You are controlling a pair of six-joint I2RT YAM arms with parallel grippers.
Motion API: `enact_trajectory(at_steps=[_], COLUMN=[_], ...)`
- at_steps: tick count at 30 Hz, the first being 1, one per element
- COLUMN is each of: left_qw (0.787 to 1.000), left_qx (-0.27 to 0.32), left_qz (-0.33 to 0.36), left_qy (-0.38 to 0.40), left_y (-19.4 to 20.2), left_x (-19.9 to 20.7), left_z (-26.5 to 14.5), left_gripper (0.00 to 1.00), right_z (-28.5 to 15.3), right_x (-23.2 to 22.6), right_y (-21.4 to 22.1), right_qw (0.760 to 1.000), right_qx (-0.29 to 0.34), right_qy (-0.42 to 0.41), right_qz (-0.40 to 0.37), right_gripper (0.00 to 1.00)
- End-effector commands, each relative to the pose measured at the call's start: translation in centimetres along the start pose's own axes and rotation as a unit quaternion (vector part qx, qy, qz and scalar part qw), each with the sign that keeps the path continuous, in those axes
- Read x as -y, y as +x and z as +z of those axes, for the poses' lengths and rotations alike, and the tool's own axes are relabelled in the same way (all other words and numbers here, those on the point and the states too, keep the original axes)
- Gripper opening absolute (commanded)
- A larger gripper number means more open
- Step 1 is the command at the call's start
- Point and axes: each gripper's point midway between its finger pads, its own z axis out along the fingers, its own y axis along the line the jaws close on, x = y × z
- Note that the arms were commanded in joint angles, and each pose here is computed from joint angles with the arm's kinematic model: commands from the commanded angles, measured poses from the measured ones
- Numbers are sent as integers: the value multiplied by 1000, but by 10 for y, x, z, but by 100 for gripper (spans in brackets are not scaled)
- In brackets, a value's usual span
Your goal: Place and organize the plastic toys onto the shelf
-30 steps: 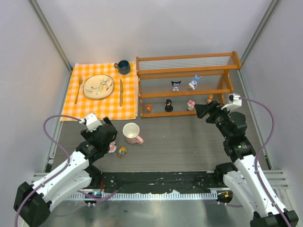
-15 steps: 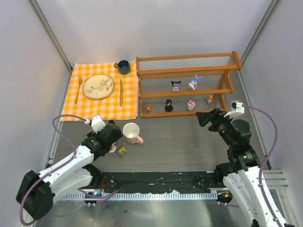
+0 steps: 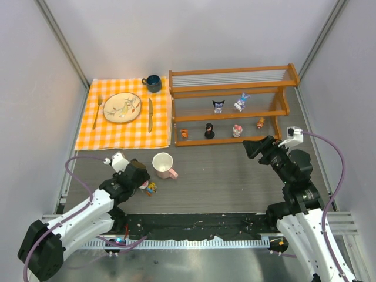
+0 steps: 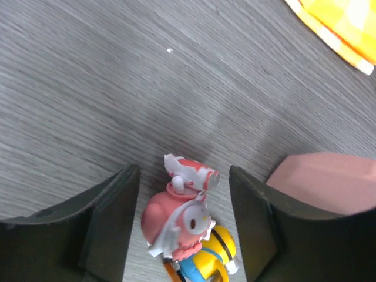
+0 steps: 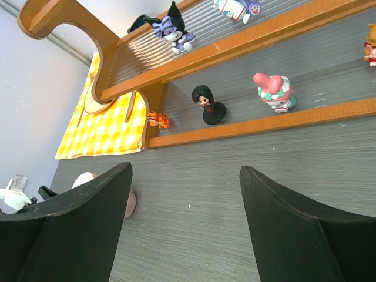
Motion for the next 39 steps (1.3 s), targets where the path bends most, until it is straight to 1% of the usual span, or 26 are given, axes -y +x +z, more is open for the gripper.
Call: enact_trajectory(at_steps=[1, 3, 4, 6, 7, 9, 10, 11, 15, 17, 19, 21, 22, 23, 25, 26, 28, 29, 30, 31, 32, 33, 34, 36, 37, 39], left_qw=[999, 999, 999, 999, 999, 999, 999, 999, 997, 993, 988, 979, 978, 973, 969, 960, 955, 944, 945, 930, 928, 924, 917, 901, 888, 882], left_qx=[-32, -25, -24, -20, -18, -17, -11, -9, 35, 78, 111, 152, 166, 181, 187, 197, 143, 135, 97, 71, 57, 55, 53, 57, 38, 36], left_qz=[-21, -25, -25, -27, -28, -28, -33, -32, -47, -64, -54, -68, -46, -47, -5, -6, 28, 32, 51, 63, 83, 102, 142, 192, 234, 251], left_qy=[18, 23, 26, 31, 32, 33, 38, 36, 50, 68, 91, 117, 121, 137, 160, 201, 259, 298, 307, 356, 359, 364, 369, 384, 393, 397], left_y=[14, 9, 8, 6, 6, 5, 1, 0, -31, -60, -83, -118, -128, -147, -159, -172, -153, -152, -133, -114, -96, -81, -47, -15, 26, 49], left_x=[1, 2, 2, 2, 1, -1, 1, -1, 9, 18, 29, 46, 50, 64, 80, 100, 133, 154, 168, 192, 201, 210, 227, 246, 256, 269], left_z=[-4, -7, -9, -11, -12, -14, -16, -17, -35, -52, -67, -93, -101, -117, -132, -148, -150, -157, -145, -156, -150, -151, -156, -171, -176, -182], left_gripper=[59, 52, 45, 36, 26, 15, 4, 0, 0, 0, 0, 0, 0, 0, 0, 0, 0, 0, 0, 0, 0, 0, 0, 0, 0, 0], right_z=[-4, -5, -5, -5, -5, -5, -5, -5, -6, -7, -8, -8, -8, -8, -10, -11, -14, -14, -16, -18, -19, -20, -22, -24, -25, -28], right_x=[-12, -12, -13, -13, -13, -13, -13, -13, -12, -13, -13, -12, -12, -12, -13, -12, -11, -10, -8, -10, -10, -9, -10, -7, -7, -6], right_y=[-8, -9, -9, -9, -9, -7, -7, -7, -6, -7, -8, -8, -10, -10, -11, -12, -13, -14, -14, -17, -18, -18, -20, -19, -21, -21], right_qw=[1000, 1000, 1000, 1000, 1000, 999, 999, 999, 1000, 1000, 999, 1000, 1000, 1000, 1000, 1000, 1000, 1000, 1000, 1000, 1000, 1000, 1000, 1000, 1000, 999], right_qx=[12, 14, 15, 15, 16, 13, 13, 13, 13, 14, 16, 17, 19, 20, 18, 19, 21, 23, 23, 28, 30, 29, 30, 27, 29, 30], right_qy=[-23, -24, -24, -25, -26, -28, -28, -28, -27, -27, -27, -23, -21, -21, -20, -16, -12, -7, -2, -4, -3, 1, 1, 11, 13, 18], right_qz=[4, 3, 3, 6, 6, 7, 8, 8, 8, 8, 7, 7, 8, 8, 8, 8, 5, 5, 6, 5, 5, 5, 4, 0, -1, -2], right_gripper=[79, 79, 80, 80, 79, 80, 80, 80, 79, 79, 79, 79, 79, 79, 79, 79, 78, 79, 78, 78, 78, 78, 78, 78, 78, 78])
